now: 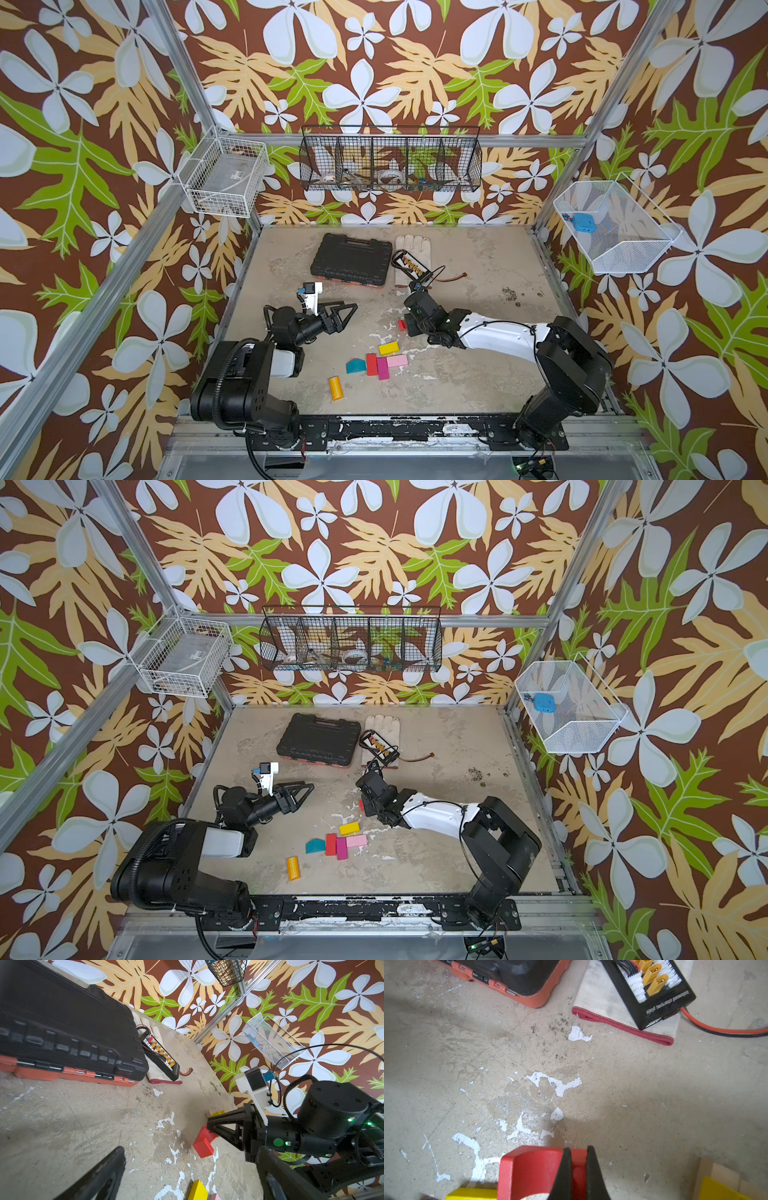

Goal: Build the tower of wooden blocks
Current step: 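Grasp the red arch block with the right gripper and lift it, then carry the red arch with the right gripper over the yellow arch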

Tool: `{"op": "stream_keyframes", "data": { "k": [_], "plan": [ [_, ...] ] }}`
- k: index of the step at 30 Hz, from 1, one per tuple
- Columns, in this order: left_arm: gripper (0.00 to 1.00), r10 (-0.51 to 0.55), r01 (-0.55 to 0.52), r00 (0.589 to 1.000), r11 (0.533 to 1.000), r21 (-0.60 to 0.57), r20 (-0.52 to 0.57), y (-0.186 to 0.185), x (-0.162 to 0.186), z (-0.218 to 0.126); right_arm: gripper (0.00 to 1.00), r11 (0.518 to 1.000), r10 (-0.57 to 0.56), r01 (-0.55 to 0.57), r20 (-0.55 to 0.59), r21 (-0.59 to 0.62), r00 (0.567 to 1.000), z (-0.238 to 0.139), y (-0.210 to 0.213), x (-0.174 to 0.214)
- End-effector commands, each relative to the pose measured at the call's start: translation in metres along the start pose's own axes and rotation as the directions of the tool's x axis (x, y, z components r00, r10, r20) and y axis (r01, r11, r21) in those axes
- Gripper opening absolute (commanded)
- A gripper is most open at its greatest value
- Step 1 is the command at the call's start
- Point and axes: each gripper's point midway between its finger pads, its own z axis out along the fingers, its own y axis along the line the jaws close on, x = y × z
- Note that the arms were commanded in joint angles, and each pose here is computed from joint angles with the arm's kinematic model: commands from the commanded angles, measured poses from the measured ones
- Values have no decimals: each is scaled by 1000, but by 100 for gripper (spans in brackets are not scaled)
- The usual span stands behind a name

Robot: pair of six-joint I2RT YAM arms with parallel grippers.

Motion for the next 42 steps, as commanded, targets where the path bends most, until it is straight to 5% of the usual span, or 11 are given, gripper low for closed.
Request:
{"op": "stream_keyframes", "data": {
  "k": [1, 12, 21, 42],
  "plan": [
    [100, 28, -26, 999, 997, -76, 16, 11, -3, -1, 0, 1000, 7, -7, 35, 10, 999, -6, 0, -12],
    [100, 25, -22, 999, 994, -110, 23, 14, -1, -3, 0, 988, 151, -153, 65, 25, 986, -74, -23, 26],
    [100, 93, -84, 995, 980, -180, 42, 11, 0, -6, 0, 962, 224, -252, 221, 109, 949, -111, -83, 41],
    [100, 61, -62, 998, 977, -202, -10, 19, 8, 1, 0, 943, 244, -275, 175, 187, 954, -78, -109, 51]
  ]
}}
